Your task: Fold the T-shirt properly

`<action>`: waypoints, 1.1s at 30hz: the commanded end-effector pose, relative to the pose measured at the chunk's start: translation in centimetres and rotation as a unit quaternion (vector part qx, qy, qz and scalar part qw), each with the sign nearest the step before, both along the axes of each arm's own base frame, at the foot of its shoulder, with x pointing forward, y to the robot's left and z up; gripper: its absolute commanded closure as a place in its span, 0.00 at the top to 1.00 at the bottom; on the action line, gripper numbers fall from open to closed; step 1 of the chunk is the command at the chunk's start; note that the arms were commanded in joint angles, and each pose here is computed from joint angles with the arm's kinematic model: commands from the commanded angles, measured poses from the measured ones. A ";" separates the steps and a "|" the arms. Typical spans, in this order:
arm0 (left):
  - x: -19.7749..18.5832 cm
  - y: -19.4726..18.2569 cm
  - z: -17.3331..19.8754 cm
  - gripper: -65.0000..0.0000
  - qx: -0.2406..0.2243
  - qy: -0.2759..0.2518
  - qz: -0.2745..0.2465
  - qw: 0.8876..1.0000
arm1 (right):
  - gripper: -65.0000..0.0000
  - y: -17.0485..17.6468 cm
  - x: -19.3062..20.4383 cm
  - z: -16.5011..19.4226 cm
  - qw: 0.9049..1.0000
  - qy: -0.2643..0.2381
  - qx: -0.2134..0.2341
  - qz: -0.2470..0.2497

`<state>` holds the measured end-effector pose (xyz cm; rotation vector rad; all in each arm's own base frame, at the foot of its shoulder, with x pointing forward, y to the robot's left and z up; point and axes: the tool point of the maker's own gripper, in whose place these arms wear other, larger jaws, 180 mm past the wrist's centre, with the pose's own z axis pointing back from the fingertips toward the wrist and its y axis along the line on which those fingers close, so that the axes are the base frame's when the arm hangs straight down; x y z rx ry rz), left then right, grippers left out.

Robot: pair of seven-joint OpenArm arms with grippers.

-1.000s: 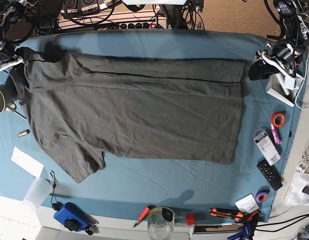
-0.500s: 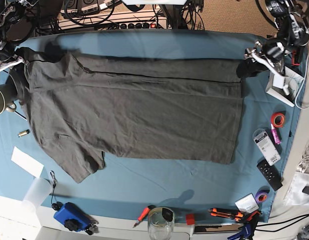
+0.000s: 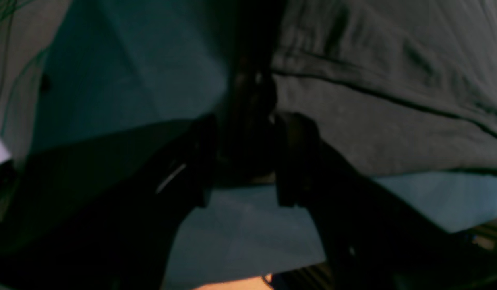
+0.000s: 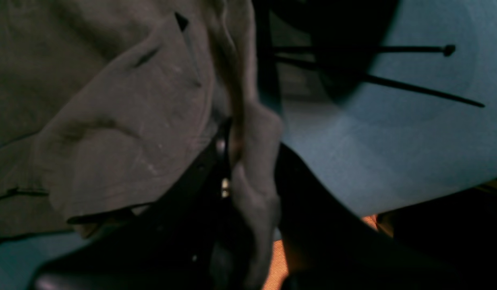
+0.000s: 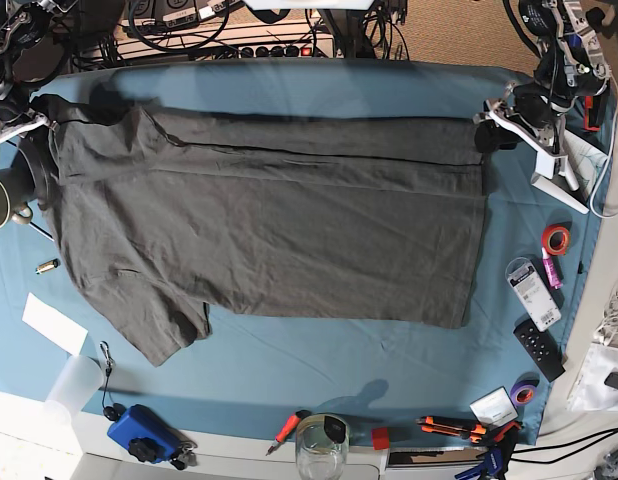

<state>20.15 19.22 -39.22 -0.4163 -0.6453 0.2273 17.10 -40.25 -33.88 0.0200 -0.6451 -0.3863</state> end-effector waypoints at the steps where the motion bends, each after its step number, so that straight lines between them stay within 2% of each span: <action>1: 0.2 0.1 0.2 0.37 -0.005 -0.004 -0.001 1.000 | 0.00 -0.7 0.8 1.6 1.000 -0.020 -0.018 0.008; 6: -0.3 -0.9 -0.1 0.37 -0.042 0.007 -0.005 0.999 | 0.00 -0.7 0.8 1.6 1.000 -0.020 -0.018 0.008; 14: -0.7 -1.3 -0.3 0.27 -0.049 0.020 -0.014 0.998 | 0.00 -0.7 0.8 1.6 1.000 -0.020 -0.018 0.008; 17: -0.7 -1.3 -0.3 0.16 -0.049 0.020 -0.014 0.998 | 0.00 -0.7 0.8 1.6 1.000 -0.020 -0.018 0.008; 19: -0.7 -1.2 -0.2 0.01 -0.049 0.020 -0.014 0.999 | 0.00 -0.7 0.8 1.6 1.000 -0.020 -0.018 0.008; 27: -0.8 -1.3 0.3 0.00 -0.037 0.006 -0.040 0.999 | 0.00 0.0 1.7 2.3 0.998 -0.052 -0.003 0.020; 33: -0.6 2.1 2.0 0.00 -0.003 -0.015 -0.002 1.000 | 0.00 0.2 1.8 2.3 0.998 -0.056 -0.002 0.026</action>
